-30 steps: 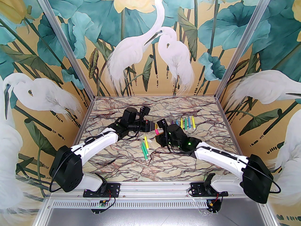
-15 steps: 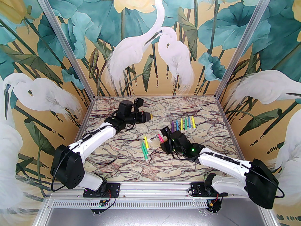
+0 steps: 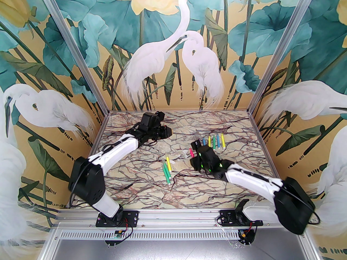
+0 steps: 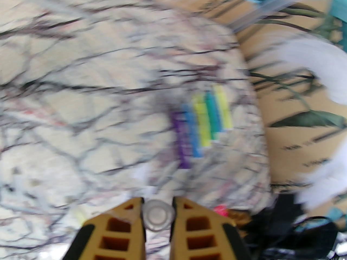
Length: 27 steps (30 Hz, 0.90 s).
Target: Open the pen caps
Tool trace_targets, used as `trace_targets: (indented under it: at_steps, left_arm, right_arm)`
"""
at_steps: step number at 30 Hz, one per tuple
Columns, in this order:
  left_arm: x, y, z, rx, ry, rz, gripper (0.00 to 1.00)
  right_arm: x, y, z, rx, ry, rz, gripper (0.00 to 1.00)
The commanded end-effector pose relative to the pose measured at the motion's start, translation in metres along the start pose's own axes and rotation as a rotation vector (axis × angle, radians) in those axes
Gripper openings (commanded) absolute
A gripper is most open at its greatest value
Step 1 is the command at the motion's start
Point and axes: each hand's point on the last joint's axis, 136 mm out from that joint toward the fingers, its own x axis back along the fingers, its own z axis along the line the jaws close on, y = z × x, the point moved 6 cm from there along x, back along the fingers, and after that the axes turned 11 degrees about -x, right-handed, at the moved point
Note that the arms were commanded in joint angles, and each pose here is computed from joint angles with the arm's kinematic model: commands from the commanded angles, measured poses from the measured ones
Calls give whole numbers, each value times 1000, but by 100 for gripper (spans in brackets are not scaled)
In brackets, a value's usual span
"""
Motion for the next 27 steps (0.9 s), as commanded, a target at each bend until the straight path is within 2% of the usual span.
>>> trace_targets:
  at_steps: [1, 8, 14, 21, 27]
  left_arm:
    - [-10, -12, 24, -24, 159, 112, 0]
    - [-47, -35, 49, -36, 260, 280, 0]
    - [-73, -50, 61, -35, 268, 367, 0]
    - [-88, -61, 73, -25, 282, 423, 2]
    - [-94, -66, 80, -19, 286, 444, 8]
  right_arm:
    - [-17, 24, -8, -80, -111, -24, 0]
    - [-67, 40, -23, -176, -211, 59, 0]
    - [-94, 43, -38, -222, -282, 101, 0]
    - [-106, 43, -45, -213, -341, 113, 7]
    - [-115, 38, -50, -205, -375, 135, 10]
